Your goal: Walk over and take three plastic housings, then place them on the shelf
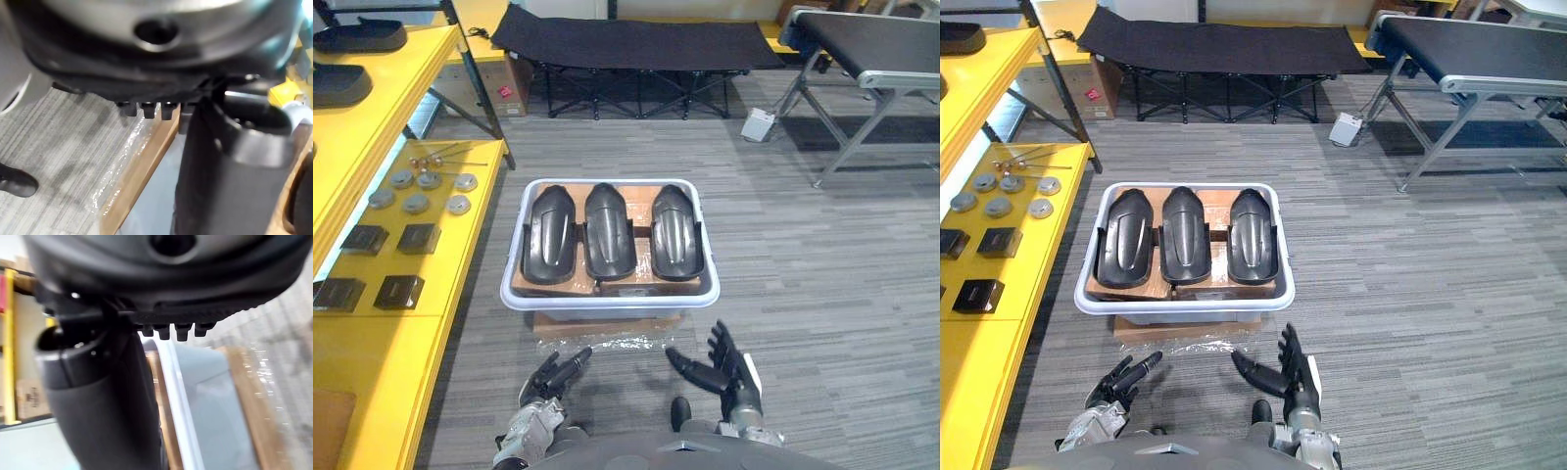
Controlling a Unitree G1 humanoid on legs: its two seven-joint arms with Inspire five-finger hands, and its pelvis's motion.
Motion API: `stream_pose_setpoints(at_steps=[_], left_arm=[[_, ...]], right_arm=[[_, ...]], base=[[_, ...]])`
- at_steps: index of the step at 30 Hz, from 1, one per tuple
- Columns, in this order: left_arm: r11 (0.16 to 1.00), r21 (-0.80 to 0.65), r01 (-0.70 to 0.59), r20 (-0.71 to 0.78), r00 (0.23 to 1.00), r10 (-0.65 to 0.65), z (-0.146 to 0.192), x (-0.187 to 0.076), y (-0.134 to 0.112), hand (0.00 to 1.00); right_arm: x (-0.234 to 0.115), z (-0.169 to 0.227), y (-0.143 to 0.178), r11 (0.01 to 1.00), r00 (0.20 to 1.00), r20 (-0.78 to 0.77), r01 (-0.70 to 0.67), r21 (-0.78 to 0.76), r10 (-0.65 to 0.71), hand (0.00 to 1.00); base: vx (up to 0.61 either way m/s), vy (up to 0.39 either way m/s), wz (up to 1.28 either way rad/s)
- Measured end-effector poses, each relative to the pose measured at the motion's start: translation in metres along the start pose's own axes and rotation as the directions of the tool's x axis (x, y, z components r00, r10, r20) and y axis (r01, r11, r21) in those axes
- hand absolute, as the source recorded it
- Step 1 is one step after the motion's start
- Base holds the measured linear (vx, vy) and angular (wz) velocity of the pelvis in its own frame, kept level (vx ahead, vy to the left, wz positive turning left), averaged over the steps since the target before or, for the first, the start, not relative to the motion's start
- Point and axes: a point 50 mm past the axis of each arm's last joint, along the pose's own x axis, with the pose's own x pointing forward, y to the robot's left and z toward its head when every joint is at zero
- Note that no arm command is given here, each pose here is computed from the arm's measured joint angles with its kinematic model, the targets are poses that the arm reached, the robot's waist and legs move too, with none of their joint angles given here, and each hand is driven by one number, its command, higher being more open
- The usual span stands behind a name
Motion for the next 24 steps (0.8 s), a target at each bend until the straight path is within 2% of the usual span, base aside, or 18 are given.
stream_pose_setpoints(at_steps=[3,5,10,12,15,18,19,24], left_arm=[[1.0,0.023,-0.019,-0.008,1.0,0.02,-0.003,-0.001,0.008,1.0],[0.999,0.049,-0.019,-0.004,1.0,0.019,-0.004,-0.003,0.012,1.0],[0.994,0.106,-0.031,0.019,0.999,0.029,0.006,-0.004,0.026,1.0],[0.992,0.124,-0.019,0.061,0.998,0.011,0.024,0.002,0.022,1.0],[0.991,0.137,0.003,0.116,0.993,-0.019,0.043,0.006,0.012,1.0],[0.988,0.148,0.033,0.159,0.986,-0.057,0.056,0.008,0.001,1.0],[0.986,0.157,0.054,0.181,0.98,-0.083,0.064,0.009,-0.007,1.0],[0.981,0.166,0.103,0.212,0.968,-0.137,0.073,0.009,-0.02,1.0]], right_arm=[[0.005,0.041,-0.003,0.999,0.984,0.172,0.039,0.025,-0.043,1.0],[0.008,0.053,-0.01,0.997,0.973,0.216,0.07,0.045,-0.078,1.0],[0.039,0.061,-0.034,0.979,0.966,0.195,0.141,0.149,-0.169,1.0],[0.065,0.078,-0.045,0.973,0.948,0.23,0.192,0.131,-0.219,1.0],[0.088,0.102,-0.059,0.954,0.912,0.283,0.266,0.139,-0.296,1.0],[0.113,0.146,-0.071,0.924,0.85,0.365,0.337,0.181,-0.381,1.0],[0.123,0.172,-0.081,0.908,0.814,0.404,0.357,0.218,-0.417,1.0],[0.147,0.239,-0.098,0.891,0.757,0.47,0.377,0.253,-0.454,1.0]], base=[[0.03,-0.031,-0.16],[-0.01,-0.015,-0.05],[-0.09,-0.007,0.11],[-0.24,-0.016,0.42],[-0.18,0.003,0.29],[-0.18,0.02,0.23],[-0.12,0.027,0.24],[-0.08,0.024,0.21]])
